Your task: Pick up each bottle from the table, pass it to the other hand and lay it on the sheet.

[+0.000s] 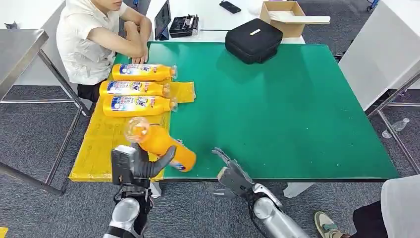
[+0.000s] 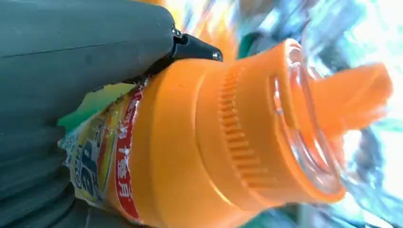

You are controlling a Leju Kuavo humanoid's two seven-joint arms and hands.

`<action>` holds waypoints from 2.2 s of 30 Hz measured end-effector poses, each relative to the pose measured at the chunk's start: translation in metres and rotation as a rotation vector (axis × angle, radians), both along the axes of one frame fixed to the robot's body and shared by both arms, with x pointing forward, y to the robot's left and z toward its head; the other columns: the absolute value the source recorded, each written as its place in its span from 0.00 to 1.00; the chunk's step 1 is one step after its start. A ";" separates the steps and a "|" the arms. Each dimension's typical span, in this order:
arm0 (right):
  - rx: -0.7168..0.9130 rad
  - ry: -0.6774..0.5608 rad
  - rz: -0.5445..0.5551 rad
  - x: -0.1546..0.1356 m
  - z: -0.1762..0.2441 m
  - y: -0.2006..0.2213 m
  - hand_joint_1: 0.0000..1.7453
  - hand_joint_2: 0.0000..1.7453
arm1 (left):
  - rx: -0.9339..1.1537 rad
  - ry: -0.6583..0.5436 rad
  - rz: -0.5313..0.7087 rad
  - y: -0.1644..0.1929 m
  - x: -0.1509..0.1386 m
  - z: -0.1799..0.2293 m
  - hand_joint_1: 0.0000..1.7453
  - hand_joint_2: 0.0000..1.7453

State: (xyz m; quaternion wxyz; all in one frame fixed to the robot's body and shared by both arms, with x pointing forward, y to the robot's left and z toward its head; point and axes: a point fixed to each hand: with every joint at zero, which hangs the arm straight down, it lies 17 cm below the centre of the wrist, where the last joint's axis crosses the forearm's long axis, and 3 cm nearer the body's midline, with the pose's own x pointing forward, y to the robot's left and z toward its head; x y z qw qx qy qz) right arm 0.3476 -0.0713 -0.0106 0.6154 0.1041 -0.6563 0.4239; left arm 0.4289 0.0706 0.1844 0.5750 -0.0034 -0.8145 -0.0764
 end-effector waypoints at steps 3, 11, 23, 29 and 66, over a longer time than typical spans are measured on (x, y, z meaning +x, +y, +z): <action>0.013 -0.011 -0.059 0.006 0.002 -0.019 0.00 1.00 | 0.353 -0.152 0.085 0.006 0.002 0.016 1.00 1.00; 0.030 -0.037 -0.146 0.030 0.011 -0.051 0.00 1.00 | 0.530 -0.229 0.193 0.030 0.013 0.026 1.00 1.00; 0.058 -0.107 -0.170 0.069 0.036 -0.063 0.00 1.00 | 0.908 -0.287 0.184 0.014 0.039 -0.009 1.00 1.00; 0.064 -0.109 -0.175 0.081 0.037 -0.063 0.00 1.00 | 1.135 -0.175 0.143 0.018 0.063 -0.063 1.00 1.00; 0.169 -0.125 -0.144 0.106 0.065 -0.035 0.00 1.00 | 1.474 0.143 -0.118 0.061 0.091 -0.178 0.00 1.00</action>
